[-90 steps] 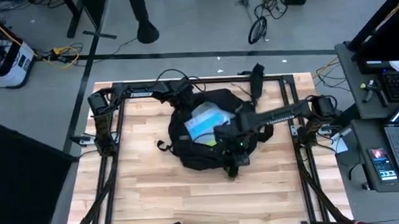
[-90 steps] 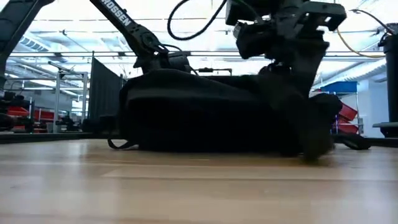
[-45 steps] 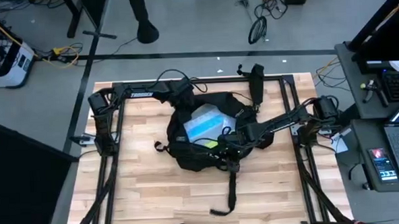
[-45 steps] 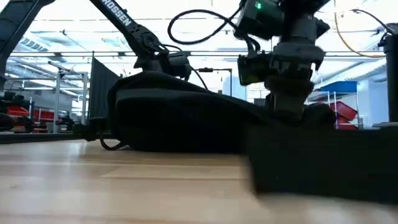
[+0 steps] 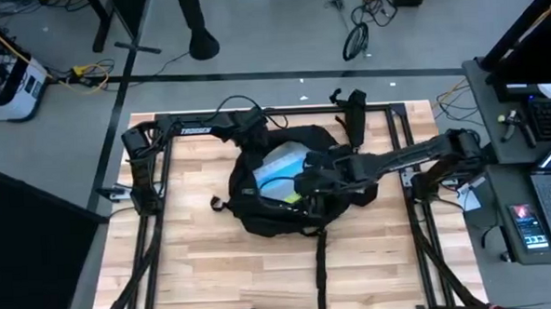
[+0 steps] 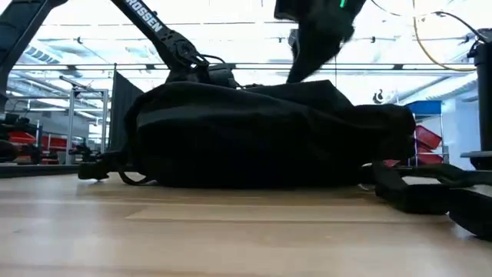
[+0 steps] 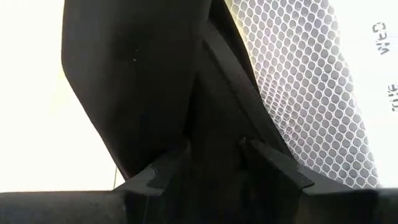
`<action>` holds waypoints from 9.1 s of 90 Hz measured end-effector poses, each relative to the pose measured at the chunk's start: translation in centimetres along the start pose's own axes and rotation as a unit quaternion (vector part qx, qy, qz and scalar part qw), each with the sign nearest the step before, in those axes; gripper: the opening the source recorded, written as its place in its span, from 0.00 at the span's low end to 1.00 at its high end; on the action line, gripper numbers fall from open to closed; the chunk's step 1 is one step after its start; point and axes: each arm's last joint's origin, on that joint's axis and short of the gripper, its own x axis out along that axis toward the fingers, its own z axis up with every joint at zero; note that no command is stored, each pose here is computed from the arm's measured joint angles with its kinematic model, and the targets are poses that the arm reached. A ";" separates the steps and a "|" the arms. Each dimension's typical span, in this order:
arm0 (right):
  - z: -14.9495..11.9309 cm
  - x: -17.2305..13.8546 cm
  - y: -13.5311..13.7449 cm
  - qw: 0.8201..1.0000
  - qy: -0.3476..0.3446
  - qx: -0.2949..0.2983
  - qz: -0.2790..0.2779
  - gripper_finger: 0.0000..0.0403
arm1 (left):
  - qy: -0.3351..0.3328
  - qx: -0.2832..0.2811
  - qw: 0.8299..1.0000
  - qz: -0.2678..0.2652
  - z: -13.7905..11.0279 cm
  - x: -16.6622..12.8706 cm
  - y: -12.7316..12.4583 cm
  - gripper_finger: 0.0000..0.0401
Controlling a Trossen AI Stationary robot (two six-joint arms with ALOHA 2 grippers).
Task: Unpack backpack
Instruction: Remove the zip bag from the backpack
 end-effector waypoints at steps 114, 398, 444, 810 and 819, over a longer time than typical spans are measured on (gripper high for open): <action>-1.9 7.7 -1.4 0.979 0.018 -0.139 -0.150 0.44 | -0.002 0.039 0.999 -0.005 0.6 0.2 -1.7 0.36; 7.2 -1.5 -11.9 0.945 -0.246 0.150 -0.152 0.44 | -0.207 0.209 0.955 0.027 6.1 -16.9 -8.6 0.36; 9.2 2.0 -10.8 0.941 -0.326 0.079 -0.053 0.44 | -0.048 0.199 0.972 0.115 3.9 -18.2 -11.9 0.36; -3.1 13.1 -10.3 0.960 0.227 -0.078 0.146 0.44 | -0.120 -0.057 0.990 -0.055 1.2 -1.4 -14.6 0.36; -3.0 13.1 -10.5 0.962 0.222 -0.074 0.143 0.44 | -0.043 -0.057 0.996 -0.048 -0.2 -1.5 -15.0 0.36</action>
